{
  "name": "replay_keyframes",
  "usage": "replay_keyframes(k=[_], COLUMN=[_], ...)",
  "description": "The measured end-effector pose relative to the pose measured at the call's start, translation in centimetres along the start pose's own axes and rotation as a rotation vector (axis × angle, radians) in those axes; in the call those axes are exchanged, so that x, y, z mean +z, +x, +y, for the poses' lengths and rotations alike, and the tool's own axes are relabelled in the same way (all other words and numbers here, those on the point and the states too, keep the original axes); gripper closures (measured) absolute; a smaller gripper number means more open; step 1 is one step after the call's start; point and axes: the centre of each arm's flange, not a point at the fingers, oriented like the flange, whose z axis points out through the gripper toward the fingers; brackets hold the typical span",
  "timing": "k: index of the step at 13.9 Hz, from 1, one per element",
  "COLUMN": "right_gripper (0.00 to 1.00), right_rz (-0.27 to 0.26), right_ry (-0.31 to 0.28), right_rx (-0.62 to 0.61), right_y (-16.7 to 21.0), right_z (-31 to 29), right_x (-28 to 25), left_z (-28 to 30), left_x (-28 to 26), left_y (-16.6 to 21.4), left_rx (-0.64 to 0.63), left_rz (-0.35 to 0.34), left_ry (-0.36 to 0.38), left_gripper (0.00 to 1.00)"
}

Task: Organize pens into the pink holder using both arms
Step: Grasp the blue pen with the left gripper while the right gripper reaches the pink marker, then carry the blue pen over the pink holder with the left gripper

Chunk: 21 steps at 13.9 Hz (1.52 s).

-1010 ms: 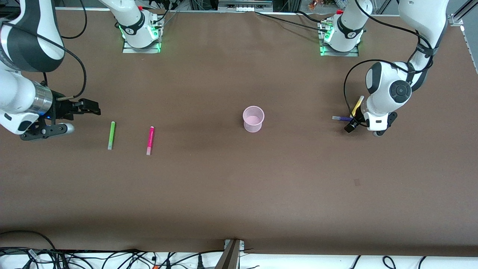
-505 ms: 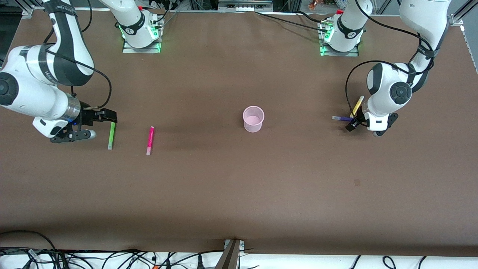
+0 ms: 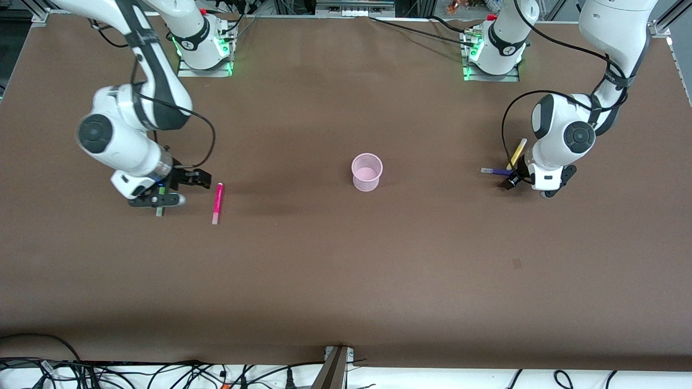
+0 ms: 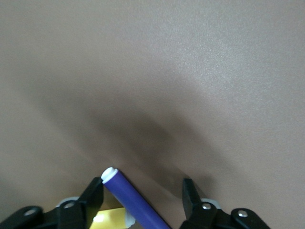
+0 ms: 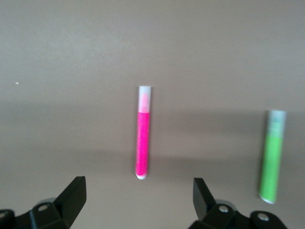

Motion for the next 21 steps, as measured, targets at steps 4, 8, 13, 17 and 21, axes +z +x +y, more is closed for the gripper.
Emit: replay_keyframes(k=[4, 8, 13, 17, 21], right_gripper=[0.05, 0.18, 0.26, 0.26, 0.28], right_rz=[0.059, 0.058, 0.047, 0.06, 0.059], right_ry=[-0.002, -0.003, -0.001, 0.003, 0.003], right_rx=[0.014, 0.014, 0.031, 0.029, 0.03], right_y=[-2.9, -3.2, -3.6, -3.8, -3.9], right_z=[0.9, 1.0, 0.0, -1.4, -1.4], right_x=[6.5, 6.8, 7.4, 8.6, 9.2], left_z=[0.3, 1.4, 9.3, 19.5, 25.4], left_x=[-0.2, -1.2, -9.3, -21.3, -25.9], left_y=[0.0, 0.2, 0.0, -6.7, -16.6], left_rx=[0.005, 0.016, 0.014, -0.055, -0.045], left_rz=[0.007, 0.026, 0.074, 0.063, 0.09], left_ry=[-0.008, -0.029, -0.118, -0.217, -0.295], left_gripper=[0.57, 0.82, 0.82, 0.82, 0.82])
